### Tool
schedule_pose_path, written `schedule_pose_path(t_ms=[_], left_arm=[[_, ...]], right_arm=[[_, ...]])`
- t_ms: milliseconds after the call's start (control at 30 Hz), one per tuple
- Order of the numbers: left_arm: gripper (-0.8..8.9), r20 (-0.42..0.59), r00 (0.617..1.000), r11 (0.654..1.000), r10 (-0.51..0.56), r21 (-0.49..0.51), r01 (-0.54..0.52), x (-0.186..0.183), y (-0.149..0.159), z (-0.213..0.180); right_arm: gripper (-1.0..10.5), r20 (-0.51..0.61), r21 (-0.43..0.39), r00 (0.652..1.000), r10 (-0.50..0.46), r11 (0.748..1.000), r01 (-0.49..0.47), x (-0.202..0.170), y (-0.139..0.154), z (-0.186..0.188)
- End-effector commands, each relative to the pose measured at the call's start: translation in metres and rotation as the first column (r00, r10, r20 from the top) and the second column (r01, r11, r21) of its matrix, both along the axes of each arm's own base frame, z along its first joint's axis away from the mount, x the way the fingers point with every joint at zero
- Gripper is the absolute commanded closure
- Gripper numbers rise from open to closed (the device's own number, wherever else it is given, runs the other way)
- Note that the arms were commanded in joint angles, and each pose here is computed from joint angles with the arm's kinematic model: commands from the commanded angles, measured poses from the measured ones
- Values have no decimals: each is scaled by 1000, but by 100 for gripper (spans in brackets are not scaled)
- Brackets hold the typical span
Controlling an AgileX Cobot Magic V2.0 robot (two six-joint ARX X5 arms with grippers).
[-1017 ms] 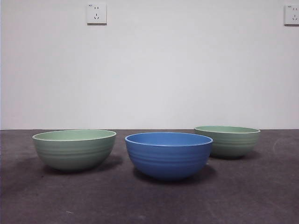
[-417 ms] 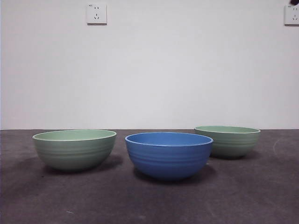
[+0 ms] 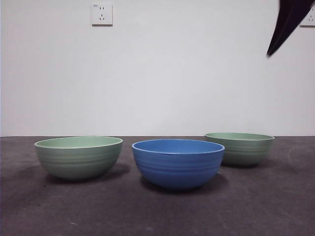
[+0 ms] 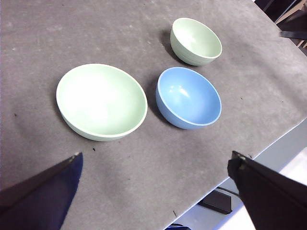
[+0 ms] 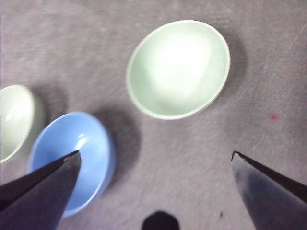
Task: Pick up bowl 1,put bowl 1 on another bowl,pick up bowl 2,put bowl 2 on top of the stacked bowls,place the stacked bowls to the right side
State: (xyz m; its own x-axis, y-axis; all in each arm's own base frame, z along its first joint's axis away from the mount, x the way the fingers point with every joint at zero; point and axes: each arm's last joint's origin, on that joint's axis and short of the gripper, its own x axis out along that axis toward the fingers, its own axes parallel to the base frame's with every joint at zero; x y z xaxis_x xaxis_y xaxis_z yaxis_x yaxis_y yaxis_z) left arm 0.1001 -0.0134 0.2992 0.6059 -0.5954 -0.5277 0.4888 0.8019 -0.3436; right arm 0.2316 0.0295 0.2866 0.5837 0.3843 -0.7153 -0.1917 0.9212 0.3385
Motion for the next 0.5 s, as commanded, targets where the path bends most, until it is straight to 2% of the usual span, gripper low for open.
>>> schedule_pose_path(t_ms=[33, 167, 267, 500], left_arm=[[216, 2, 1000, 1000, -4, -6, 4, -1, 0, 1], [216, -3, 1000, 1000, -4, -6, 4, -1, 0, 1], [216, -3, 1000, 1000, -4, -6, 4, -1, 0, 1], [216, -7, 1000, 1000, -4, -6, 4, -1, 0, 1]], right_arm=[[385, -37, -18, 998, -41, 999, 40, 22, 1, -12], [395, -84, -44, 995, -59, 998, 55, 51, 3, -30], [455, -102, -61, 992, -77, 996, 71, 69, 4, -43], [490, -143, -90, 984, -106, 992, 94, 99, 5, -77]])
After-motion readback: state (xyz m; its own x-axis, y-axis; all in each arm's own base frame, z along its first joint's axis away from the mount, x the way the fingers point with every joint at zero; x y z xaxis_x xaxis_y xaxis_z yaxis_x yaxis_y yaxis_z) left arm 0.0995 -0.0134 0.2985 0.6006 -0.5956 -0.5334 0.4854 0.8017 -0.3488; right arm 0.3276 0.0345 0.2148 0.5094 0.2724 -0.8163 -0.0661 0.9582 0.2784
